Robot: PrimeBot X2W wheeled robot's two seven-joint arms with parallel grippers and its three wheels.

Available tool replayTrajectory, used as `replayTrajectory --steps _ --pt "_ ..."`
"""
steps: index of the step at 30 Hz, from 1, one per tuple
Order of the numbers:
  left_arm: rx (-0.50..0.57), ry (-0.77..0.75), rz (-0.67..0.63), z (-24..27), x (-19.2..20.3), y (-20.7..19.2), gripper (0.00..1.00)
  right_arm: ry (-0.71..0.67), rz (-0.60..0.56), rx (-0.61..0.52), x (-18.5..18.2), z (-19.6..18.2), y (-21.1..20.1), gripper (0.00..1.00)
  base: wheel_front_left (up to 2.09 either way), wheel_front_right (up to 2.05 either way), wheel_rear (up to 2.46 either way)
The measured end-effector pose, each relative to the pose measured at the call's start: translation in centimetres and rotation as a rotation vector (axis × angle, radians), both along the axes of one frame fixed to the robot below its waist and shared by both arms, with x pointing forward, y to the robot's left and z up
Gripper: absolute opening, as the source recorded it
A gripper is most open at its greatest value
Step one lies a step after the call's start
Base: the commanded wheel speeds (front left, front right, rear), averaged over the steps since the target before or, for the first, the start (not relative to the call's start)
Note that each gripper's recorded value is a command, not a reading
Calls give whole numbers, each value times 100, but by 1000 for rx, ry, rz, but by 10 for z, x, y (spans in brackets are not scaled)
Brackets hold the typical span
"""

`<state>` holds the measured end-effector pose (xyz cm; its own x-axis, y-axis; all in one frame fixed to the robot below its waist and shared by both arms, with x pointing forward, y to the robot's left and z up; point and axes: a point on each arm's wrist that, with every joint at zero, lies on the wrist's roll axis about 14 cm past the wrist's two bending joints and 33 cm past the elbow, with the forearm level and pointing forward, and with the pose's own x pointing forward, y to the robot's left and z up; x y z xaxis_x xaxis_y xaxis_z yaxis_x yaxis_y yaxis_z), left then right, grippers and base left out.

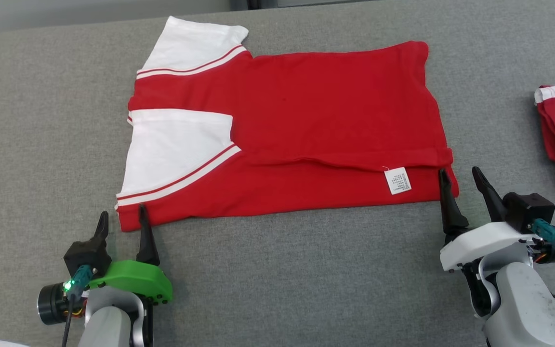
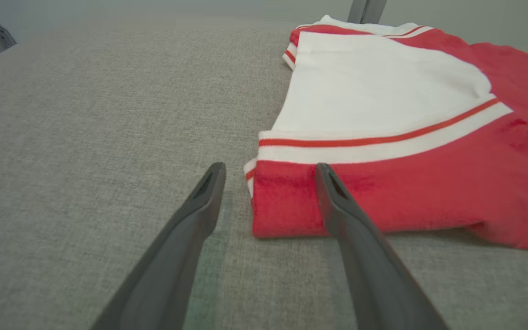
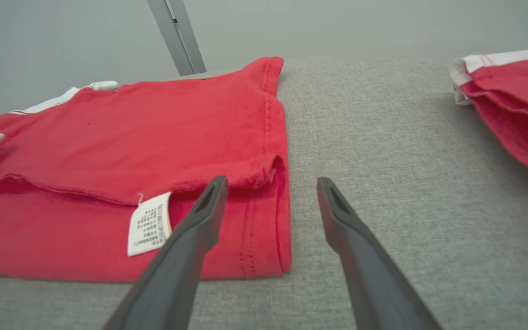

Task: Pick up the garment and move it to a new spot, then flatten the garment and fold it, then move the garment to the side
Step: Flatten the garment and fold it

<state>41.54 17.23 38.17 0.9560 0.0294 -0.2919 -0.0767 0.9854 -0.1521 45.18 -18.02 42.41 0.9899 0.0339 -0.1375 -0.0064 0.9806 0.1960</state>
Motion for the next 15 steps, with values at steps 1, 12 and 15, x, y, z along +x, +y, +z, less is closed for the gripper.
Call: replayTrajectory --steps 1,12,15 --pt "1 16 0 -6 1 0 100 13 3 -6 2 -5 0 100 0 0 0" --pt "9 123 -3 -42 -1 -3 100 143 35 -59 0 -50 4 100 0 0 0" --pt "0 135 -3 -45 -2 -4 100 159 44 -59 -2 -54 7 100 0 0 0"
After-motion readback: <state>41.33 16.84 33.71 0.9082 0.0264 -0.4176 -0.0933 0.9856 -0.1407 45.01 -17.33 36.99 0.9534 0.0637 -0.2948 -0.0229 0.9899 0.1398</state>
